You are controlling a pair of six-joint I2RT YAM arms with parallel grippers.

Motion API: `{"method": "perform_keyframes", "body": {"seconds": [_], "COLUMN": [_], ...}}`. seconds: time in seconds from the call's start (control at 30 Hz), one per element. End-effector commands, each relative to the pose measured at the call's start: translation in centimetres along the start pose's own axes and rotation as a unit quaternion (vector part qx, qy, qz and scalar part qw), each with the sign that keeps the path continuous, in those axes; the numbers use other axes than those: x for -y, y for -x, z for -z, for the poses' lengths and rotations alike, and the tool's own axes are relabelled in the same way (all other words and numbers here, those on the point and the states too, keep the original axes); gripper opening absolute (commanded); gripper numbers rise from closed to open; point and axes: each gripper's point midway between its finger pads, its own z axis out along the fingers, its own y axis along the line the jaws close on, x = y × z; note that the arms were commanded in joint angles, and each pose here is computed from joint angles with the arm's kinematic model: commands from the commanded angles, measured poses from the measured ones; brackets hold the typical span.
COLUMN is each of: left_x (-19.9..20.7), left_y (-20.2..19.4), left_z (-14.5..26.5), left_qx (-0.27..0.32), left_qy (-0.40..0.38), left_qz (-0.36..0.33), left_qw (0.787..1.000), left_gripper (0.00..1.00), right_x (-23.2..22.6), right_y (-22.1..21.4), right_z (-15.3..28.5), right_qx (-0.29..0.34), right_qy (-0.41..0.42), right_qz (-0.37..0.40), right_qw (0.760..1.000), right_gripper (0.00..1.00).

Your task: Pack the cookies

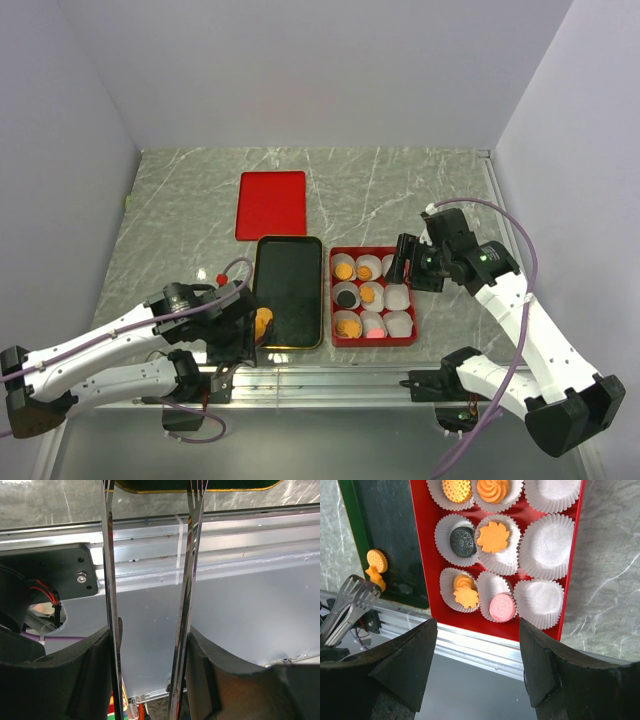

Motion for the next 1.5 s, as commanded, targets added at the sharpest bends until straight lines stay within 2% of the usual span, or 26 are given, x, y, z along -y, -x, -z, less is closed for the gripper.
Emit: {"method": "perform_keyframes", "body": {"seconds": [0.0,0.6,0.97,1.1,1.27,1.33,1.47], "left_x": [0.7,-0.9,-0.9,0.0,2.8,2.9,6.1], "left_y": [0.4,-0.7,-1.3,-0.5,1.9,2.5,5.0], "left_z": [-0.3,-2.6,-3.8,-2.7,0.9,1.7,4.2], "left_qx": [0.005,-0.022,-0.050,-0.037,0.012,0.014,0.046], "left_qy": [-0.011,0.017,0.025,0.019,-0.004,0.013,-0.015], "left_qz": [-0.011,-0.013,-0.030,-0.034,-0.051,-0.063,-0.085], "left_qw": [1.000,1.000,0.998,0.999,0.999,0.998,0.995], "left_gripper": [0.56,0.56,0.47,0.43,0.44,0.44,0.43], "right_x": [-0.5,-0.8,-0.7,-0.7,-0.8,-0.7,-0.6], "right_y": [0.6,1.1,1.2,1.3,1.4,1.5,1.4], "right_z": [0.1,-0.3,-0.3,-0.3,0.0,0.1,0.8], "right_qx": [0.010,0.005,0.006,0.007,0.013,0.014,0.019], "right_qy": [0.007,0.005,0.001,0.000,0.001,0.000,-0.002], "right_qz": [0.004,0.003,0.003,0.003,0.004,0.003,0.001], "right_qw": [1.000,1.000,1.000,1.000,1.000,1.000,1.000], "right_gripper": [0.73,0.73,0.73,0.73,0.73,0.73,0.73]}}
